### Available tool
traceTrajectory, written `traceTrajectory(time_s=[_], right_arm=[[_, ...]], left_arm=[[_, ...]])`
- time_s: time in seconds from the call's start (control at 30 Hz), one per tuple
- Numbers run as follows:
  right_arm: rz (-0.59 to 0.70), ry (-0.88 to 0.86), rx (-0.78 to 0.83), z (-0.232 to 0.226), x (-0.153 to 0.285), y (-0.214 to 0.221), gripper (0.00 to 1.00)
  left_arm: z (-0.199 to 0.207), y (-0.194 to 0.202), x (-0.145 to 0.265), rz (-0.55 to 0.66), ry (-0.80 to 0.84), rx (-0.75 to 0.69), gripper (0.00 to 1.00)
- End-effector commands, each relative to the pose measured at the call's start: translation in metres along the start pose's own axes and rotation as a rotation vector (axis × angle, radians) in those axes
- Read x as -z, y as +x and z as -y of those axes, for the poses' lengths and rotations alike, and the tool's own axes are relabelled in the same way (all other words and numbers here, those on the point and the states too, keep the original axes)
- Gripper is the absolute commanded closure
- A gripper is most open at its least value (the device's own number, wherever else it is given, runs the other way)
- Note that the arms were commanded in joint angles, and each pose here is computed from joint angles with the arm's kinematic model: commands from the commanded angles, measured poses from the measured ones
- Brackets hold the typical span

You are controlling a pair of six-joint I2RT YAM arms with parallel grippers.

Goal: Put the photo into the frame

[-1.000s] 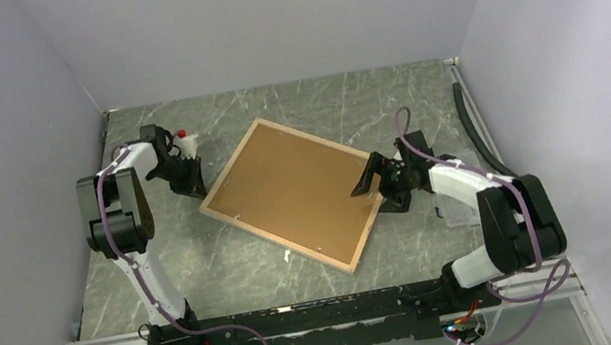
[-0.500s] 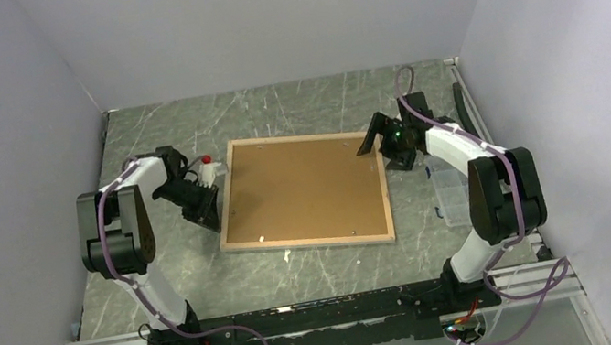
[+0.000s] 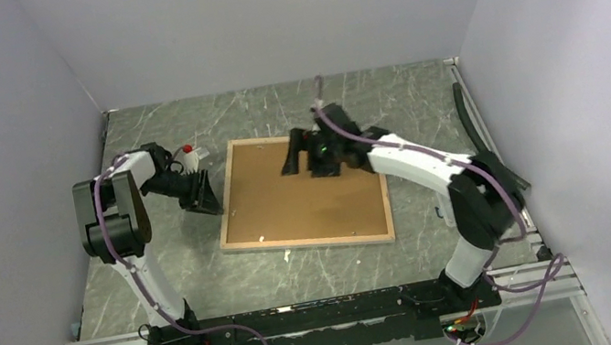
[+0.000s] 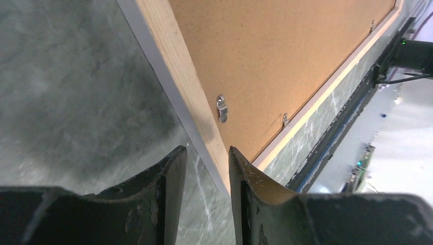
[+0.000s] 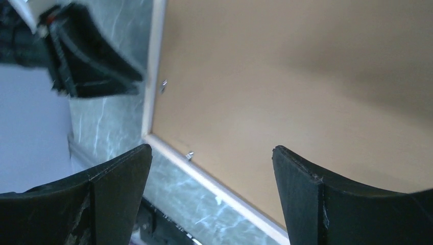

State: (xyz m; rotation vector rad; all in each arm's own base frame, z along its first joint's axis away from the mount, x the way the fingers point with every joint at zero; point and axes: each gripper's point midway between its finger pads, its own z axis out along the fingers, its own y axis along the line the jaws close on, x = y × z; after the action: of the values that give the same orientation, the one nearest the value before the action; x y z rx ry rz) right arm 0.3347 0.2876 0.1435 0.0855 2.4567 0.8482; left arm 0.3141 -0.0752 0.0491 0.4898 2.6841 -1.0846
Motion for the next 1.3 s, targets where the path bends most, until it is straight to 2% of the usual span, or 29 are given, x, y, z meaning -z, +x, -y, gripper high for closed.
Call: traceTrajectory(time_s=[0.0, 0.23, 0.43, 0.53, 1.27], right_arm=[[-0.054, -0.172, 0.024, -0.071, -0.033, 0.020, 0.09], [-0.198, -0.322, 0.017, -0.128, -0.083, 0.068, 0.13], [-0.255, -0.392, -0.013, -0.147, -0.107, 0.087, 0.18], [-0.276, -0.400, -0.024, -0.149, -0.117, 0.093, 0.21], [-0.361, -0.360, -0.030, -0.140, -0.157, 0.121, 0.22]], left_arm=[[0.010, 0.001, -0.014, 0.008, 0.113, 0.034, 0.59], [0.001, 0.010, -0.024, -0.007, 0.115, 0.043, 0.75], [-0.007, 0.016, -0.033, -0.022, 0.113, 0.055, 0.85], [-0.008, 0.017, -0.035, -0.023, 0.118, 0.065, 0.87], [-0.009, 0.014, -0.033, -0.009, 0.099, 0.056, 0.89]])
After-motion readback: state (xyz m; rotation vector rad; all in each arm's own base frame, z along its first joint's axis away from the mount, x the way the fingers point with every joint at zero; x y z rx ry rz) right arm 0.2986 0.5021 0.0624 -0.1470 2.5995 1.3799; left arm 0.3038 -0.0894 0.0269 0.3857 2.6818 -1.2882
